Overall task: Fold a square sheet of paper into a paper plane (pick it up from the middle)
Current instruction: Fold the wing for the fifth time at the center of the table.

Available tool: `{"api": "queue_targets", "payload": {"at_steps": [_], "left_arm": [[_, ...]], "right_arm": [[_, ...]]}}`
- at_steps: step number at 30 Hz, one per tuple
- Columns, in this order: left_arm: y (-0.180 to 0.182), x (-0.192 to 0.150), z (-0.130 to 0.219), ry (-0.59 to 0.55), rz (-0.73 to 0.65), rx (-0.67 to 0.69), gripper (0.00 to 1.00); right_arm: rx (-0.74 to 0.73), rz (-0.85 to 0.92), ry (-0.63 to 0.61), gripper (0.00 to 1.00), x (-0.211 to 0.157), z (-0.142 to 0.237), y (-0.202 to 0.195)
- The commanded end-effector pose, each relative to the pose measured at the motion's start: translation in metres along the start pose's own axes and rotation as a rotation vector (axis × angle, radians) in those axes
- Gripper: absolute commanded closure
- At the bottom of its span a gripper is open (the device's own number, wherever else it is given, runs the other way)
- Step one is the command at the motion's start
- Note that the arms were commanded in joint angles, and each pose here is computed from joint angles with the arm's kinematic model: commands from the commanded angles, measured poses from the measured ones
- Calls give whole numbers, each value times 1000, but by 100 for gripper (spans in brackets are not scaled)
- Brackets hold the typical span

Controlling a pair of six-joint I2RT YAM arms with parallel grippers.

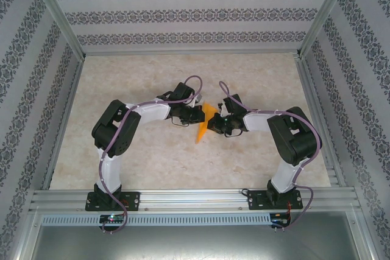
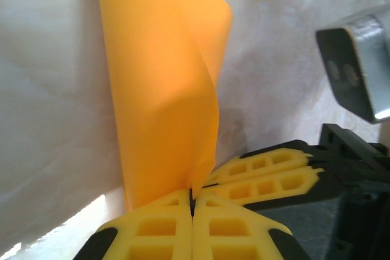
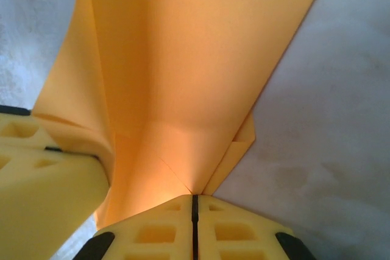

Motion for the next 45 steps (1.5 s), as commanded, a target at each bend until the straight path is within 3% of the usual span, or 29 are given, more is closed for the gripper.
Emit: {"api": "queue_targets", "payload": {"at_steps": [1, 26, 45], "left_arm": [[-7, -2, -11, 40, -35, -18, 93], [3, -14, -27, 128, -53, -9, 92], [4, -10, -32, 127, -75, -14, 91]], "right_arm": [[-33, -3, 3, 92, 2, -6, -5], [89, -39, -19, 93, 3, -4, -4], [136, -66, -84, 88, 14, 29, -9]]}}
Point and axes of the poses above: each hand's point on the last joint's axis, 136 mm out from that joint toward the fingers, its own z axis back along the fingers, its own y axis along the line the jaws close on, x = y × z, the point moved 8 cm from there along z, back along the fingers, and after that the axes turned 8 degrees about -z, right-handed, at the moved point
